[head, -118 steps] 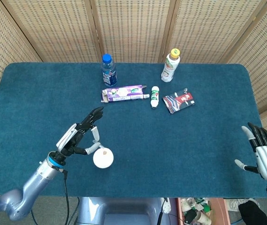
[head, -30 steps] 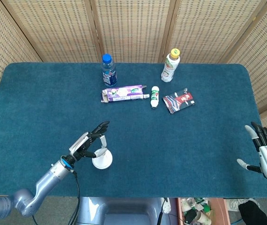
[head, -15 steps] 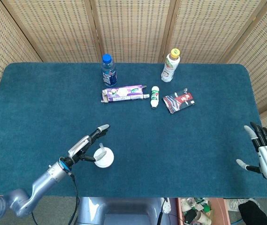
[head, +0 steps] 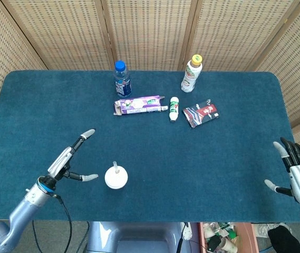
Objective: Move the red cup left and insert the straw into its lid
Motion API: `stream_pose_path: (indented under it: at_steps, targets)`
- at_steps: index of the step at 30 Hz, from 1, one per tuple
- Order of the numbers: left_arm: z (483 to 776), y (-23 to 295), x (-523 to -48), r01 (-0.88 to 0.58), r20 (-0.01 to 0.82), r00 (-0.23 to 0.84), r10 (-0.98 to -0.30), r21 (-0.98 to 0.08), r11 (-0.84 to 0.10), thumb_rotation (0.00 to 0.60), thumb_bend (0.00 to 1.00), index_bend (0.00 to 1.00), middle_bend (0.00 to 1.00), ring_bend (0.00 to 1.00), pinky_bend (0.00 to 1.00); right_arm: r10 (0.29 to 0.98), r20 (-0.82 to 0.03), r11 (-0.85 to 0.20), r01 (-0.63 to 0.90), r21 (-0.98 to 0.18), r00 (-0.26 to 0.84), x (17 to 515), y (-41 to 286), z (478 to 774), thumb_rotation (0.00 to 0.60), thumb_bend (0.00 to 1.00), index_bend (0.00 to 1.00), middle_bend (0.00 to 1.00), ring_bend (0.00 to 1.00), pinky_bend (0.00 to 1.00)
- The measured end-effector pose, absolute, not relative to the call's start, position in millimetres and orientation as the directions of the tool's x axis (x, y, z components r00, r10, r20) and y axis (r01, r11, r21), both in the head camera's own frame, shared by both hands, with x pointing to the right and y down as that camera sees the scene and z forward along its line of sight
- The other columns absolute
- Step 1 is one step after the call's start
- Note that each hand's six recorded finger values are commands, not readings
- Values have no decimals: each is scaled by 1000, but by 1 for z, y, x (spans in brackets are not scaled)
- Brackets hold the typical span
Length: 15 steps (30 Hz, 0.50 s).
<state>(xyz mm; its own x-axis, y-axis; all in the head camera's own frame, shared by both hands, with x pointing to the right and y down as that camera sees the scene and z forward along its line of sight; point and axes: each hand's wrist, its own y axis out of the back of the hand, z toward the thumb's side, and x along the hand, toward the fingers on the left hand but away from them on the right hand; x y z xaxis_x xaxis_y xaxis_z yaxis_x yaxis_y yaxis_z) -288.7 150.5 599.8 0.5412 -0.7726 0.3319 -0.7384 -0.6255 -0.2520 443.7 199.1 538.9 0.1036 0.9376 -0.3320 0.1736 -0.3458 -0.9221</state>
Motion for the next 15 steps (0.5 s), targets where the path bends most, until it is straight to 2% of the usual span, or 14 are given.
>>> stream_pose_path:
  at_steps: [5,8,15]
  targets:
    - [586,156,-325,-669,358,435,-826,-487,-562,600,139,0,0,0,0,942,-320,-332,159,-930,100,444,200,536,600,0,0,0,0,0]
    - [577,163,-353,-584,391,330,-859,-630,-511,600,139,0,0,0,0,947,-307,-317,143,-937,92,444,201,534,600,0,0,0,0,0]
    - [558,188,-407,-370,404,103,-909,-832,-412,600,139,0,0,0,0,960,-273,-278,104,-955,58,446,203,529,600,0,0,0,0,0]
